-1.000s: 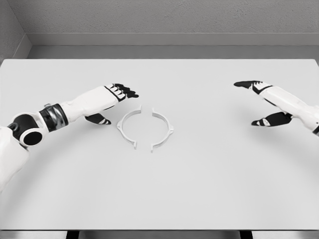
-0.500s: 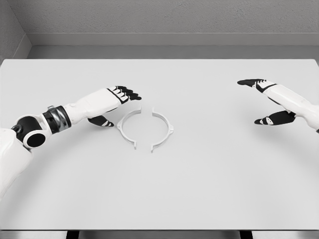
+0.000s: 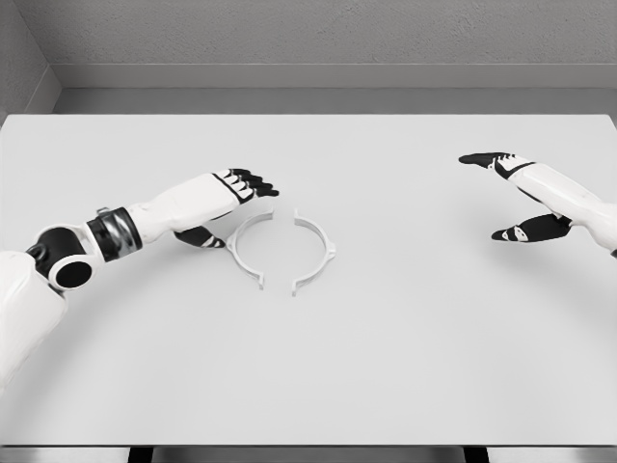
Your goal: Assemble PVC drainage pipe clamps
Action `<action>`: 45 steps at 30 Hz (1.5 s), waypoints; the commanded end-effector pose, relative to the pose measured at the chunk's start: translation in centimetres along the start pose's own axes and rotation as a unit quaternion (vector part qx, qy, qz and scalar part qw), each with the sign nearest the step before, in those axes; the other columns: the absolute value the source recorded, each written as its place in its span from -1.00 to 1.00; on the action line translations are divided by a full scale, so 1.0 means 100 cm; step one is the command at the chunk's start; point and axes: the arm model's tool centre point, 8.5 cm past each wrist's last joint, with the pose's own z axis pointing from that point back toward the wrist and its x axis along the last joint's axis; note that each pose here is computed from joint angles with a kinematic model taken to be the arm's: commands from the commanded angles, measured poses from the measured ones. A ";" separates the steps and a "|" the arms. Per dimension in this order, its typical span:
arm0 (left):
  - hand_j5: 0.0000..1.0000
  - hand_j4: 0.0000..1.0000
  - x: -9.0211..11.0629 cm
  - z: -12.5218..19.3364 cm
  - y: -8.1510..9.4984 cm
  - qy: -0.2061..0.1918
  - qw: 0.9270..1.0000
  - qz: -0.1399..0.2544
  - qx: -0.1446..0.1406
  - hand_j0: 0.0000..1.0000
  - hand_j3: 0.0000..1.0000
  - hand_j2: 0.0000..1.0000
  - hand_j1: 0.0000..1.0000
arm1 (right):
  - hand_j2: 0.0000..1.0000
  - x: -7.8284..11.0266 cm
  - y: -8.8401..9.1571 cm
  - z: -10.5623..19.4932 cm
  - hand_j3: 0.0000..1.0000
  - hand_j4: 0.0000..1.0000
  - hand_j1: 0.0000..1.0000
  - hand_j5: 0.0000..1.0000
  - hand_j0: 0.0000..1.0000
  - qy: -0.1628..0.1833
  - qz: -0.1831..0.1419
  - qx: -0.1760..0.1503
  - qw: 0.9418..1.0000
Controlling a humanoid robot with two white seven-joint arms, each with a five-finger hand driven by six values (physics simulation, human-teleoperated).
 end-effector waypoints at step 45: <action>1.00 1.00 0.007 -0.015 0.002 -0.010 1.000 0.009 0.002 1.00 1.00 1.00 1.00 | 1.00 0.005 0.004 -0.007 1.00 1.00 1.00 1.00 1.00 -0.010 -0.007 -0.002 1.000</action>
